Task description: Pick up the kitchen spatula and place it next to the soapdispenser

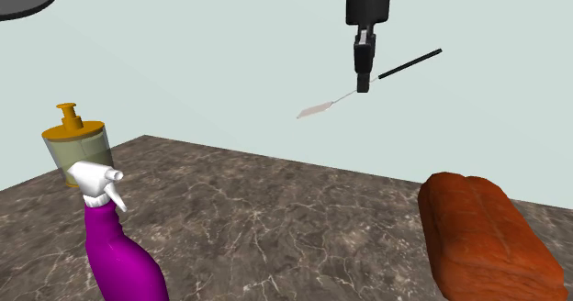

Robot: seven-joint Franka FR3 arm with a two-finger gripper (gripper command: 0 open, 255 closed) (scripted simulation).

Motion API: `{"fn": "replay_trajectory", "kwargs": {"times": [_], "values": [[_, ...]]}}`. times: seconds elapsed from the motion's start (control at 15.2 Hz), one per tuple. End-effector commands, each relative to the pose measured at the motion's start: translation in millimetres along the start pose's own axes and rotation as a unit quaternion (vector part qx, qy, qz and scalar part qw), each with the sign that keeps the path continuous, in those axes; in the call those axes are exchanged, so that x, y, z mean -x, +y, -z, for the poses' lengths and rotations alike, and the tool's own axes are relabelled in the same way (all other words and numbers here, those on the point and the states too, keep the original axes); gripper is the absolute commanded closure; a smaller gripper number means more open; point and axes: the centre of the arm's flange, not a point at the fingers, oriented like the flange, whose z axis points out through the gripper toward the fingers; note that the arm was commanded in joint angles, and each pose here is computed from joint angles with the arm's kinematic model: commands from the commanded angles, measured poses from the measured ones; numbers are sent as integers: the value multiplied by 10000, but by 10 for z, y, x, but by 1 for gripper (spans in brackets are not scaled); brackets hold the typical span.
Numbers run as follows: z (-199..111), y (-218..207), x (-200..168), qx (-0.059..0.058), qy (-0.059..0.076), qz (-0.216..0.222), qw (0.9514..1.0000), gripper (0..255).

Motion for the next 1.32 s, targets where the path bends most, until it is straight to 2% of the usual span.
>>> {"fn": "replay_trajectory", "kwargs": {"times": [0.0, 0.13, 1.25], "values": [[101, -1, 0, -3, 0, 0, 10000, 255], [179, -1, 5, -3, 0, 0, 10000, 255], [321, -820, -2080, -3, 0, 0, 10000, 255]]}}
